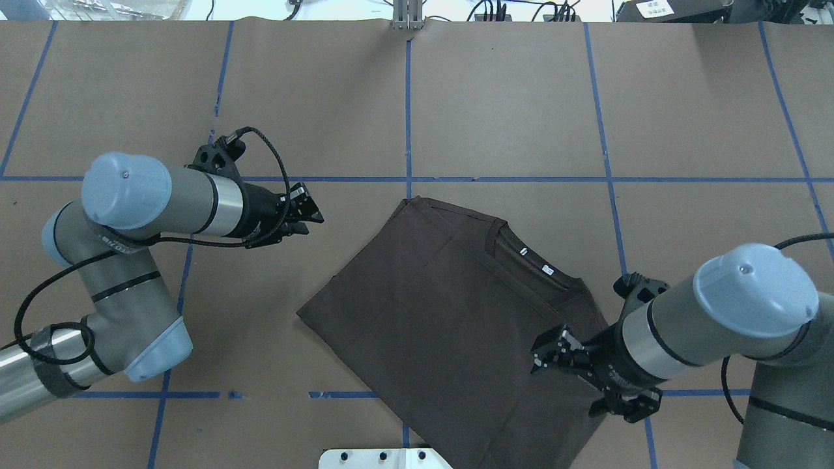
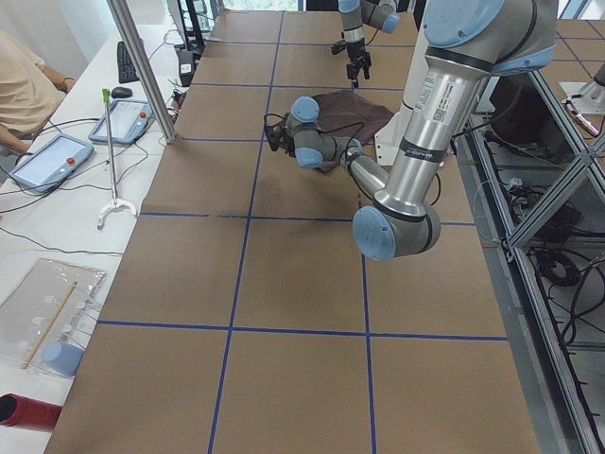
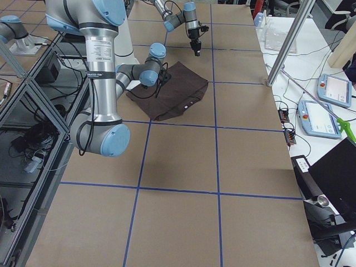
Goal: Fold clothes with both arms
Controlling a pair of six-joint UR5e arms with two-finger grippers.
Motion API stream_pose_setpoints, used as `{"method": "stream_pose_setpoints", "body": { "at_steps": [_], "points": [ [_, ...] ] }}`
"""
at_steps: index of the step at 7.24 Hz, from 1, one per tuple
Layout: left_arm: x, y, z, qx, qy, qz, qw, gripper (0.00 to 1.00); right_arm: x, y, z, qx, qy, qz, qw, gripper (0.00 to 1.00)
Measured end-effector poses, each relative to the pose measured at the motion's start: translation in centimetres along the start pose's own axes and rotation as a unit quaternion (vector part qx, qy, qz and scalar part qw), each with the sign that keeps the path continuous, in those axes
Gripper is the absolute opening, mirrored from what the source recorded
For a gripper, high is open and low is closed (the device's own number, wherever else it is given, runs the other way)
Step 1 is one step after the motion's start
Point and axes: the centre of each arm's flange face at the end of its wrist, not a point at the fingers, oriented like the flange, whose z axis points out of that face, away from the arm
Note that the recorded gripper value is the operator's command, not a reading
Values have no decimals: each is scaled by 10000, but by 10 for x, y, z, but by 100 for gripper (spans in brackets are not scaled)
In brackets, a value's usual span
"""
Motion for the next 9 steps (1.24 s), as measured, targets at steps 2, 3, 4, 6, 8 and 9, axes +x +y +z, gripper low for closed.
{"method": "stream_pose_setpoints", "body": {
  "at_steps": [2,3,4,6,8,9],
  "points": [
    [-33,52,7,-364,-274,-233,9987,54,-29,-52,-24,621,-416,47,9972,100],
    [-45,74,15,-429,-393,-304,9978,54,-38,-66,-27,803,-510,75,9954,100],
    [-55,88,24,-382,-535,-325,9973,54,-43,-71,-28,875,-550,86,9946,100],
    [-65,95,32,-275,-754,-338,9962,53,-45,-73,-27,895,-555,86,9944,100],
    [-68,96,35,-249,-811,-305,9959,51,-45,-73,-27,896,-553,86,9944,100],
    [-68,96,37,-244,-818,-285,9959,50,-45,-72,-27,897,-556,83,9944,100]
  ]
}}
